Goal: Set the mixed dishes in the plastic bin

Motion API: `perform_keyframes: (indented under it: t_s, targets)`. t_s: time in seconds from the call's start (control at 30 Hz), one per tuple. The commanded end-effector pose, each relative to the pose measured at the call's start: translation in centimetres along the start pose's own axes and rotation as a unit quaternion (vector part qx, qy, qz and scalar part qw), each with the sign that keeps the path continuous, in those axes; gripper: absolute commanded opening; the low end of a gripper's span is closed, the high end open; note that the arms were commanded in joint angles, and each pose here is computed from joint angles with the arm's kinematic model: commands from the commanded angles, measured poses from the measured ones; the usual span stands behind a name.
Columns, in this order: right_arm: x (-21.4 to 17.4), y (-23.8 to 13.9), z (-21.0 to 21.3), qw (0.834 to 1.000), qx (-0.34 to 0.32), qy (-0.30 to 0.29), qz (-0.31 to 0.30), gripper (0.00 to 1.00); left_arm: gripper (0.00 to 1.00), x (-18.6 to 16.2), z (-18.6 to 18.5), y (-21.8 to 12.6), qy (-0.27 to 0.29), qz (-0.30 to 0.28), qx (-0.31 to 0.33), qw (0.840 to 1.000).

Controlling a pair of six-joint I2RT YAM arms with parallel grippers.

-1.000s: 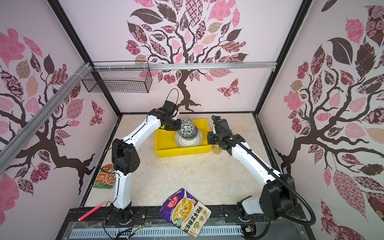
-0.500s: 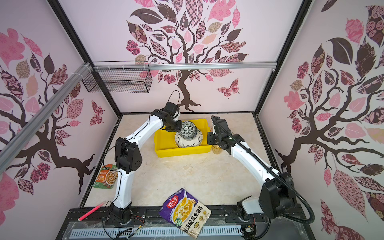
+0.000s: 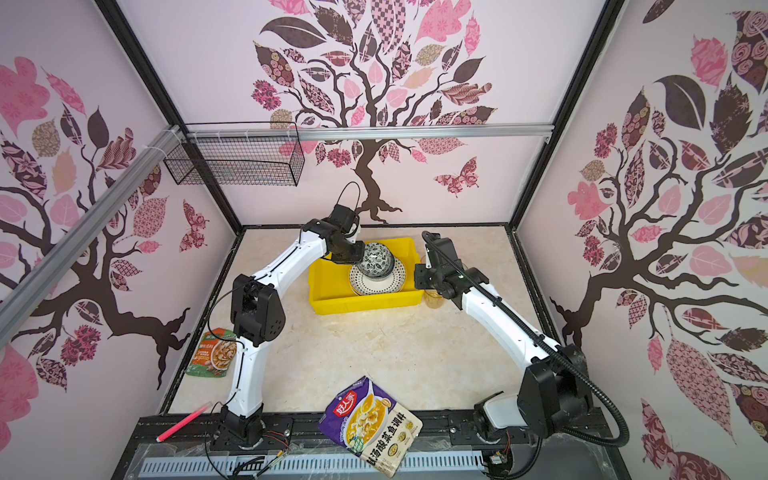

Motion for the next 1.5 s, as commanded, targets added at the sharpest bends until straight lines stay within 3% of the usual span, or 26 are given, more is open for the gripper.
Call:
perform_keyframes:
  t_s: [0.0, 1.47]
  targets:
    - [0.7, 0.3, 0.3, 1.0, 0.002, -0.001, -0.003, 0.48, 0.0, 1.5, -0.1, -0.2, -0.001, -0.027, -0.003, 1.0]
    - [-0.3, 2.0, 1.1, 0.999, 0.026, 0.011, 0.035, 0.47, 0.18, 1.4, -0.3, 0.3, -0.011, -0.026, -0.015, 0.999]
Point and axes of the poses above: each gripper's point midway between its finger pads, its own y axis out along the fingers, its own z axis along the line the jaws close on, x = y × z, the point moved 4 cm from there along -y, back along the fingers, and after that the axes turned 10 degrees about y, right-handed, at the moved point
